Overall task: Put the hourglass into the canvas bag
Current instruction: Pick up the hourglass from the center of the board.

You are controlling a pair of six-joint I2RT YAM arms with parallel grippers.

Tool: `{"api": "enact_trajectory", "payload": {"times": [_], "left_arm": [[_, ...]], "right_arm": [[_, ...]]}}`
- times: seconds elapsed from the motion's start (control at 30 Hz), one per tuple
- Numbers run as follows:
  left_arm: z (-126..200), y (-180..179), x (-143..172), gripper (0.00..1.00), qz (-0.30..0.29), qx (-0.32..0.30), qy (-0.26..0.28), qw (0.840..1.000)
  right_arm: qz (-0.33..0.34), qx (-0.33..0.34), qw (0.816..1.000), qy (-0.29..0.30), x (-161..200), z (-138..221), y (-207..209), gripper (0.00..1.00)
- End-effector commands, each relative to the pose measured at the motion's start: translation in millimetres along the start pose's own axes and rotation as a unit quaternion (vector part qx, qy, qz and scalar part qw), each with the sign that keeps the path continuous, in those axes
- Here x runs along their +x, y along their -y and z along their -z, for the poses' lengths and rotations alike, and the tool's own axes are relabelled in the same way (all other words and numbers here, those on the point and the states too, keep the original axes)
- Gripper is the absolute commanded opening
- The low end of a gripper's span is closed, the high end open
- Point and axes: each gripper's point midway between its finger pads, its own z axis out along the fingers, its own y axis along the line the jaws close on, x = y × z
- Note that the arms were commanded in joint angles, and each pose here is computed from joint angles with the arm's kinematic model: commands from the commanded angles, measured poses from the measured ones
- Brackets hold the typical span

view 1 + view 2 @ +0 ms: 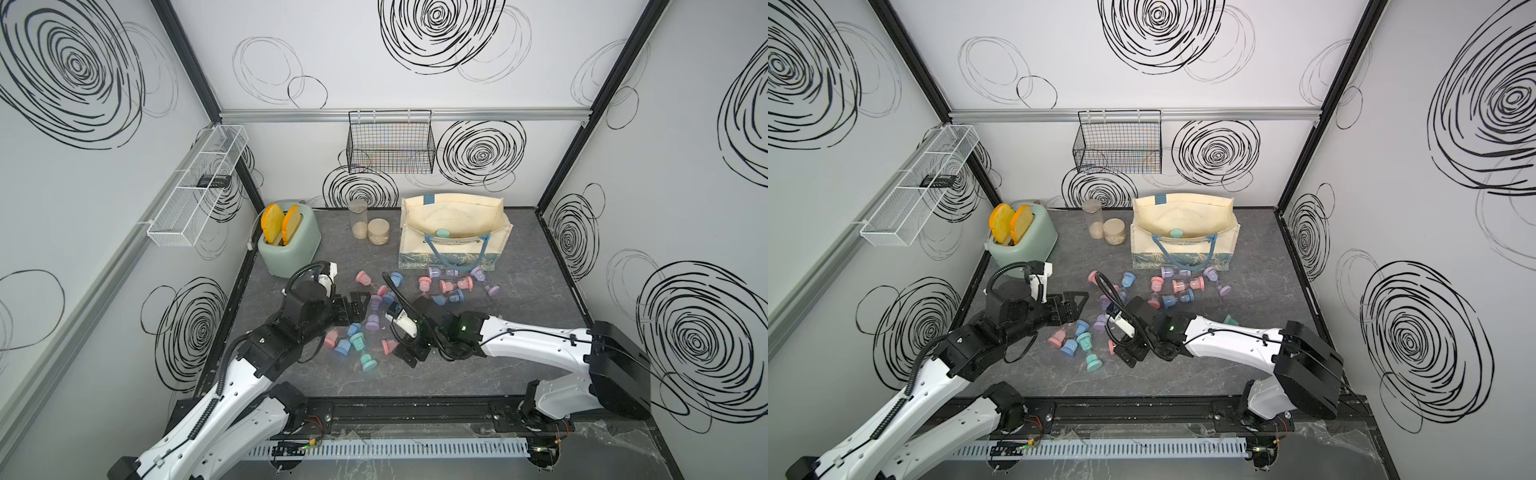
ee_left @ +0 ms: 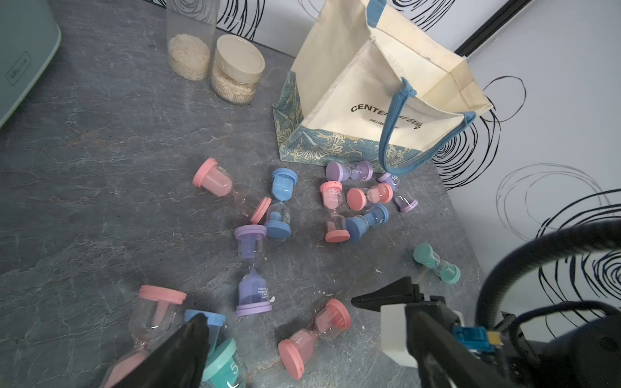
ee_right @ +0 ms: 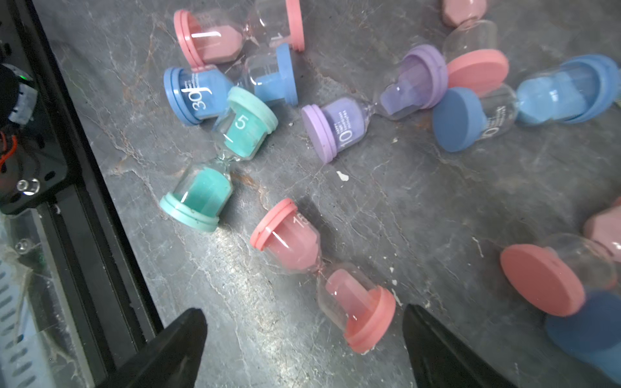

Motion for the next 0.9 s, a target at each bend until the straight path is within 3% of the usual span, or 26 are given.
{"api": "enact_trajectory", "payload": {"times": [0.0,0.4,0.87], "left_arm": [[4,-16,0,0.96,0.016,-0.034,0.01,0.999],[14,-36,8,0.96,0.032,-0.055,0.022,0.998],[15,-42,10,0.96,0.041,-0.057,0.025,0.997]], "right_arm": [[0.045,-0.005,0.999,0.016,-16,-3,-4,0.94],[0.153,-0.045,0.987,-0.023,-9,-27,-19,0.88],[0.187,-0.036,0.979,-0.065,-4,-61,-13,0.78]]}}
